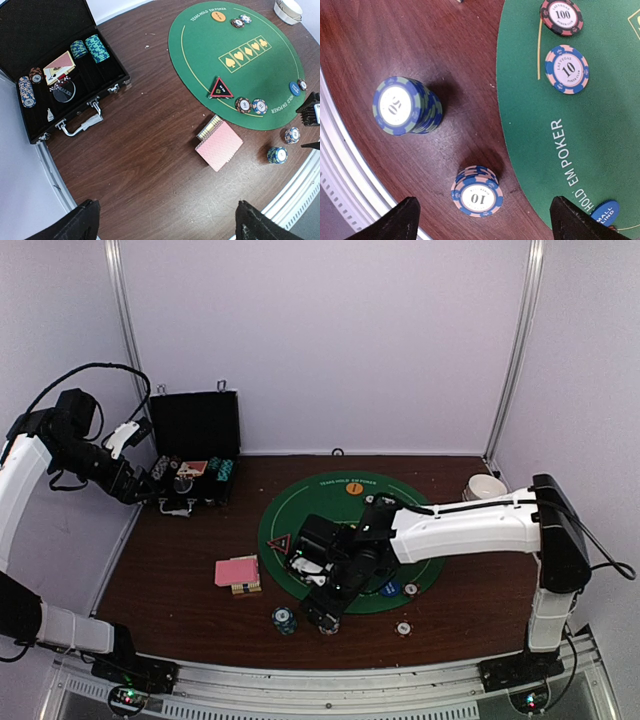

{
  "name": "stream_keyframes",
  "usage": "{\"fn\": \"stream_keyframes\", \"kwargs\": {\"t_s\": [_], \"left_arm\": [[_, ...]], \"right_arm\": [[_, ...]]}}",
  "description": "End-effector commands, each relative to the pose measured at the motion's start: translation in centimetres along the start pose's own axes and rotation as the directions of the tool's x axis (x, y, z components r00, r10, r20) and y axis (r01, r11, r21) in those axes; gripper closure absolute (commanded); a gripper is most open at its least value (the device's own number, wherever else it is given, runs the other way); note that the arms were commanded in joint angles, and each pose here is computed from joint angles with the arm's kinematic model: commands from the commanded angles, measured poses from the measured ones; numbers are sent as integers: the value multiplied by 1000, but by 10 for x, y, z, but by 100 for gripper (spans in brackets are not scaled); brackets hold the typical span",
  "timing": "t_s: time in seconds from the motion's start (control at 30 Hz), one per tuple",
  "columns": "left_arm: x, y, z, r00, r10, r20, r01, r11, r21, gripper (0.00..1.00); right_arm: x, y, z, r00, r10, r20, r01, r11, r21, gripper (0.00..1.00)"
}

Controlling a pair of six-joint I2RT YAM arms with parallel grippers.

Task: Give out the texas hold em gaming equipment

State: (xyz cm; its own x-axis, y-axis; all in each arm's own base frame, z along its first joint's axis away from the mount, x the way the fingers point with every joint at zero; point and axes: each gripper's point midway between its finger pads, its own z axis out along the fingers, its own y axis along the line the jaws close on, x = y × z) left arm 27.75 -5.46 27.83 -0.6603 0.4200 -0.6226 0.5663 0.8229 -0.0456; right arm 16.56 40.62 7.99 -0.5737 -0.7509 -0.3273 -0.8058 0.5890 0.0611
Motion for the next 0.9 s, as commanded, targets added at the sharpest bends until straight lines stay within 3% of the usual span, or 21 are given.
{"fn": "stream_keyframes", "kwargs": {"t_s": [0.0, 0.87], "left_arm": [[-3, -1, -5, 1000, 6, 24, -5, 1000, -9, 2], [-2, -1, -6, 1000, 12, 26, -11, 1000, -10, 2]], "right_arm": [[14, 5, 16, 999, -18, -46, 17, 1000, -13, 8], [30, 16, 40, 992, -59, -111, 58, 998, -14, 43]]}}
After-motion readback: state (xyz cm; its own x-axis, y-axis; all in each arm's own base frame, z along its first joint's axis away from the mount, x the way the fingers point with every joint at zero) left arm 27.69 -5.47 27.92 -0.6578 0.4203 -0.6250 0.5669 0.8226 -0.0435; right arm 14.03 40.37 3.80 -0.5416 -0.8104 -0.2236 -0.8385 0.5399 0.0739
